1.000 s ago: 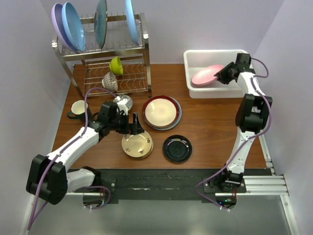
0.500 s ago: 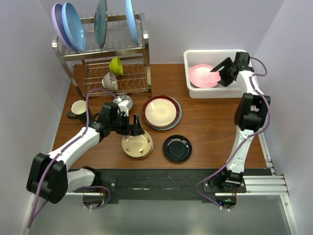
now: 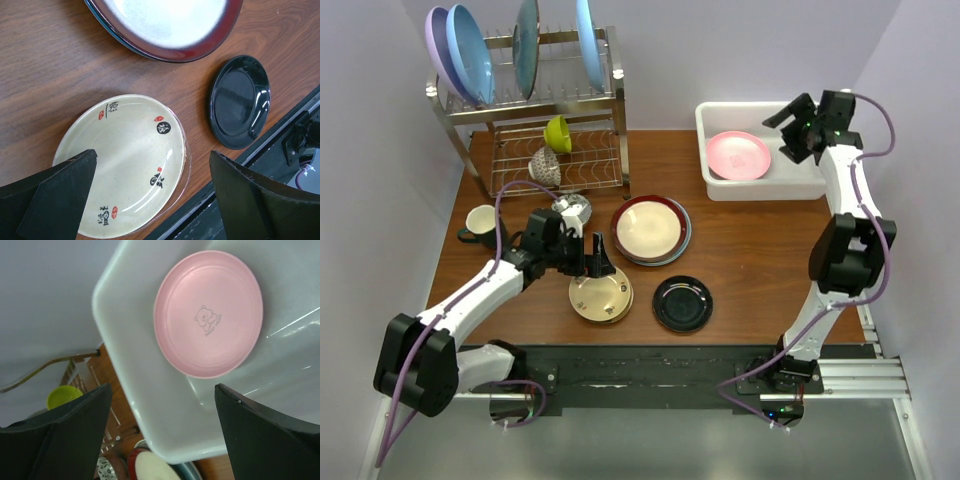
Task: Place the plates into the plastic bin on the countertop
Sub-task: Place the plate in the plastic bin, then pick up the plate at the center of the board.
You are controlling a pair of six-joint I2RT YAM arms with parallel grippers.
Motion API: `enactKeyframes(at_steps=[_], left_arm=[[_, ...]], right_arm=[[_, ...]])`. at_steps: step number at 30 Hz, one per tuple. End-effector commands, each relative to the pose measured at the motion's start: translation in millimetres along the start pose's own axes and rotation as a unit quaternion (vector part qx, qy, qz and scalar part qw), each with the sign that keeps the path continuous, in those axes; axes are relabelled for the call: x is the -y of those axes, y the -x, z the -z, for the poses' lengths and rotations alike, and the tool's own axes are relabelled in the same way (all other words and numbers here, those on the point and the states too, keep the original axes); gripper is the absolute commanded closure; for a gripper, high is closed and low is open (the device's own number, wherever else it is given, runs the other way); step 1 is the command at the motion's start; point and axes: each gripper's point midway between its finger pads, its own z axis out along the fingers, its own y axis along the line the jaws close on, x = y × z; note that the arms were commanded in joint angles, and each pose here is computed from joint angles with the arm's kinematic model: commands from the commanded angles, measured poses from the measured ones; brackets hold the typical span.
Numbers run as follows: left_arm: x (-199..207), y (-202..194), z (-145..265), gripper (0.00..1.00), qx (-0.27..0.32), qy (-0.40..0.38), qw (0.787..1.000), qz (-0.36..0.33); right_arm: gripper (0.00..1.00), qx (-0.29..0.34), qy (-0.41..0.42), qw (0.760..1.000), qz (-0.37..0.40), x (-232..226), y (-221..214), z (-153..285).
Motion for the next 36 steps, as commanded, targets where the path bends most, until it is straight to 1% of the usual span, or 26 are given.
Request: enactKeyframes(at_steps=[1,5,6,8,9,15,16,18,21,25,27,28,29,30,31,36], left_arm=[[10.9,6.4,3.7,0.00,0.019,-0.021,1.000,-0.008],[9.2,2.6,3.1,0.00,0.017,-0.020,1.000,-0.007],[9.1,2.6,2.8,0.00,0.018,-0.021,1.000,-0.007],[7.8,1.0,2.1,0.00,0.016,-0.019,1.000,-0.006],[7.7,1.8,2.2,0.00,0.018,-0.018,1.000,-0.006],[6.0,2.8,1.0,0.00,0.021,-0.016,1.000,-0.012],[6.1,3.2,0.9,0.00,0.021,-0.016,1.000,-0.013],[6.5,6.0,1.2,0.00,0.026,-0.015,0.999,-0.014],[6.5,8.6,0.1,0.00,0.025,-0.013,1.000,-0.013],[6.4,12.5,-0.7,0.00,0.026,-0.010,1.000,-0.014],[6.4,13.0,-1.1,0.00,0.026,-0.010,1.000,-0.014],[6.5,13.3,-1.2,0.00,0.027,-0.011,0.999,-0.014],[6.4,13.4,-1.5,0.00,0.027,-0.011,0.999,-0.014],[6.2,12.4,-1.8,0.00,0.026,-0.011,1.000,-0.013],[6.7,12.0,-2.3,0.00,0.024,-0.013,1.000,-0.012],[9.3,11.0,-2.9,0.00,0.024,-0.022,0.999,-0.011]], right_arm=[[0.14,0.011,0.064,0.997,0.033,-37.4,0.1,38.4],[0.14,-0.001,0.082,0.995,0.050,-43.1,-17.7,58.7],[0.15,-0.001,0.096,0.994,0.056,-51.8,-22.4,70.5],[0.15,-0.009,0.098,0.993,0.062,-49.5,-33.9,75.8],[0.16,-0.010,0.109,0.991,0.073,-57.8,-40.8,86.2],[0.17,-0.037,0.123,0.986,0.110,-69.3,-82.2,110.6],[0.18,-0.037,0.122,0.986,0.110,-65.7,-85.0,115.6],[0.19,-0.056,0.132,0.981,0.128,-73.9,-110.0,121.0],[0.23,-0.069,0.118,0.980,0.143,-66.4,-131.1,128.4],[0.26,-0.092,0.110,0.980,0.141,-46.1,-163.2,130.5],[0.30,-0.104,0.101,0.979,0.145,-35.0,-180.3,132.6],[0.34,-0.108,0.100,0.979,0.144,-31.7,-186.5,131.8],[0.35,-0.107,0.104,0.978,0.143,-31.3,-190.8,134.2],[0.37,-0.122,0.100,0.977,0.146,-21.8,-206.8,130.7],[0.40,-0.120,0.100,0.978,0.141,-20.2,-211.2,129.4],[0.41,-0.164,0.085,0.972,0.147,-0.9,-256.3,120.2]])
